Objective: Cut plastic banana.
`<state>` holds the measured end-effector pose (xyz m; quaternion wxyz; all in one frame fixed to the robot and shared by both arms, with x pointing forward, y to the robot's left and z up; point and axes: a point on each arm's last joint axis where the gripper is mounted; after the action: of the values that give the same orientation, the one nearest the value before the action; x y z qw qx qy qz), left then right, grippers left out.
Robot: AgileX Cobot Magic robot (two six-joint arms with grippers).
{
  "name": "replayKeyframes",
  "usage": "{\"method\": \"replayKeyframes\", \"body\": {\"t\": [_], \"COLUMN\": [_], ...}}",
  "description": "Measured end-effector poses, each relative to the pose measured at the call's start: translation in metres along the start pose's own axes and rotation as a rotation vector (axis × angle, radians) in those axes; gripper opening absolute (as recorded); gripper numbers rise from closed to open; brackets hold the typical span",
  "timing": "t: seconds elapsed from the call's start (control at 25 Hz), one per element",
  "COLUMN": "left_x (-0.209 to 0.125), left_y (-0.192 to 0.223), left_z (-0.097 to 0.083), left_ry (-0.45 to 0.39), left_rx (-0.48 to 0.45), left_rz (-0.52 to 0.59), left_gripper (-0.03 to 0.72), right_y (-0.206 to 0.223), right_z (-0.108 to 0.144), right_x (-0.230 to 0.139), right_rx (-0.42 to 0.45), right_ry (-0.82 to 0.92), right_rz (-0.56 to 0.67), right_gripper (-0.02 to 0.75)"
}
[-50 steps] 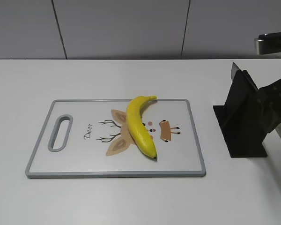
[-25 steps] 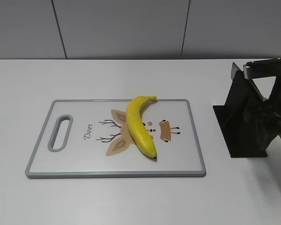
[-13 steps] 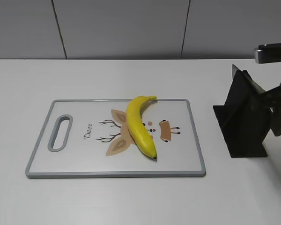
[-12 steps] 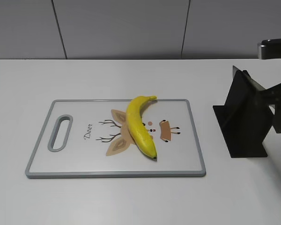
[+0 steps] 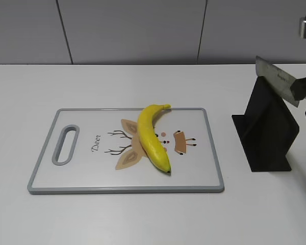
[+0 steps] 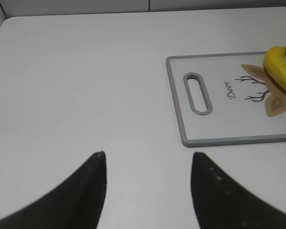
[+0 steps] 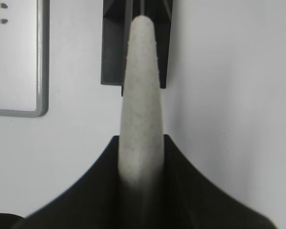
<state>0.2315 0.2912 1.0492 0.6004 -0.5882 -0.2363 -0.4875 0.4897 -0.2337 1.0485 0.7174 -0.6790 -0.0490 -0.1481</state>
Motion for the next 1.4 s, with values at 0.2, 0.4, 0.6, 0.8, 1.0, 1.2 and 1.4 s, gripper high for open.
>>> {"method": "replayKeyframes", "body": {"t": [0.2,0.4,0.6,0.8,1.0,1.2,1.4], "left_x": [0.0,0.009,0.027,0.046,0.07,0.104,0.13], "left_y": [0.0,-0.006,0.01,0.04,0.063,0.086,0.111], "left_z": [0.0,0.002,0.009,0.009,0.003,-0.009,-0.024], "left_ry": [0.0,0.002,0.024,0.106,0.298,0.53,0.718], "left_rx": [0.001,0.016,-0.022,-0.161,-0.355,-0.487,-0.524], "left_rz": [-0.002,-0.049,0.052,0.122,0.187,0.258,0.306], "left_gripper": [0.552,0.552,0.552,0.552,0.552,0.552,0.552], "right_y": [-0.018,-0.027,-0.04,-0.048,-0.045,-0.041,-0.035], "right_z": [-0.002,-0.004,0.005,0.015,0.02,0.024,0.029], "right_x": [-0.002,-0.005,0.0,0.001,0.004,0.012,0.016], "right_rx": [0.025,0.037,0.103,0.198,0.231,0.229,0.254], "right_ry": [-0.038,-0.126,-0.3,-0.49,-0.559,-0.597,-0.667], "right_rz": [-0.08,-0.108,-0.14,-0.165,-0.158,-0.155,-0.143], "right_gripper": [0.176,0.176,0.176,0.176,0.176,0.176,0.176]}}
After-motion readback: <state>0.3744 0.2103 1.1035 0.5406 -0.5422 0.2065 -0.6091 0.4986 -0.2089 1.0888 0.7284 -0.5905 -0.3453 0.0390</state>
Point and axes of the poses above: a point on each arm's last joint axis where the gripper is mounted, y pointing out along that axis toward the gripper, z along the wrist's bending axis when the last joint is at zero, x = y × z, and after that the axes turned 11 degrees about y, right-handed
